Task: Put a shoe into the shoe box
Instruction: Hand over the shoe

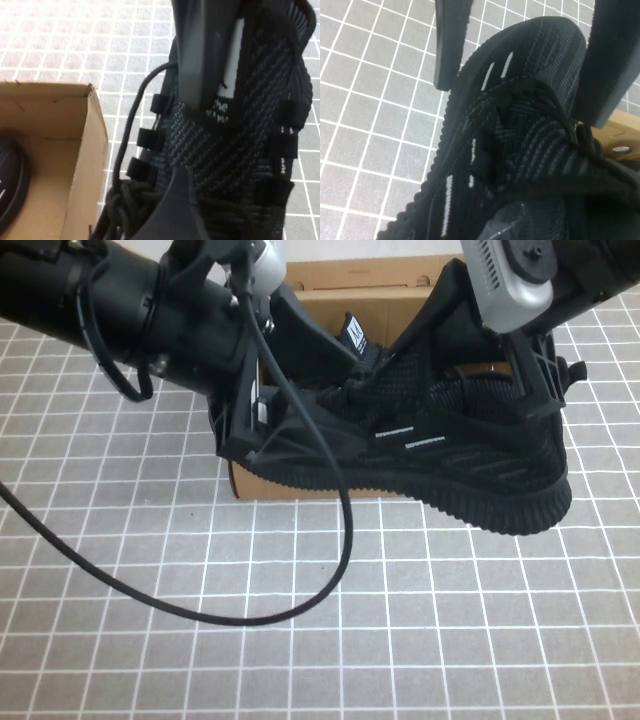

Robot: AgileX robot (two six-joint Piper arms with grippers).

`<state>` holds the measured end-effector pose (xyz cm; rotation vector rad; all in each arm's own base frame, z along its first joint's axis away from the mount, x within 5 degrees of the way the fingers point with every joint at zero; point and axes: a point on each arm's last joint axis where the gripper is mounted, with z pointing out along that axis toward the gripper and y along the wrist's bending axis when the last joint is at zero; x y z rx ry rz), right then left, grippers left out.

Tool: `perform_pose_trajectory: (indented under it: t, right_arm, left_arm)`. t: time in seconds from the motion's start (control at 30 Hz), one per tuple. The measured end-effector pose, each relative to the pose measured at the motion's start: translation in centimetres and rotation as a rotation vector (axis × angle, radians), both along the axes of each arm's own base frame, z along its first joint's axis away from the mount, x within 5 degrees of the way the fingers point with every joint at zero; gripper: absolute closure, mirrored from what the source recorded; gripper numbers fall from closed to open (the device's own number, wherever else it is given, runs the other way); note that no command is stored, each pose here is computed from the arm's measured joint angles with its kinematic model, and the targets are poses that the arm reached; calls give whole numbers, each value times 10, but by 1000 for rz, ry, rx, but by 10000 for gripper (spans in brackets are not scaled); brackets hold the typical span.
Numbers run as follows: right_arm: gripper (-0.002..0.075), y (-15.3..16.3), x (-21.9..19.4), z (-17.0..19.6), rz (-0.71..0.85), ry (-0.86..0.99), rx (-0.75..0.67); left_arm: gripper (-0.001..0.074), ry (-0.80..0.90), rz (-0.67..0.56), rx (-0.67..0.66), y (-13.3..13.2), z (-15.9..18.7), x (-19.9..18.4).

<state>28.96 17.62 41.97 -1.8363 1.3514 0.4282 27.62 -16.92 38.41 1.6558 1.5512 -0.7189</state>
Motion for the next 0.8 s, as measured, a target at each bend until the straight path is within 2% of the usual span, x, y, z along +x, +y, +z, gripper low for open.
perform_pose_trajectory:
  t: [0.3,0.47,0.8]
  right_arm:
    - [732,0,0,0,1,1,2]
    - [732,0,0,0,1,2,5]
    - [732,0,0,0,1,0,1]
  left_arm:
    - [155,-59,39,-27,-2,0,8]
    - [155,-9,25,-84,-9,-8,17]
    - [183,49,-14,-86,-17,-34,33]
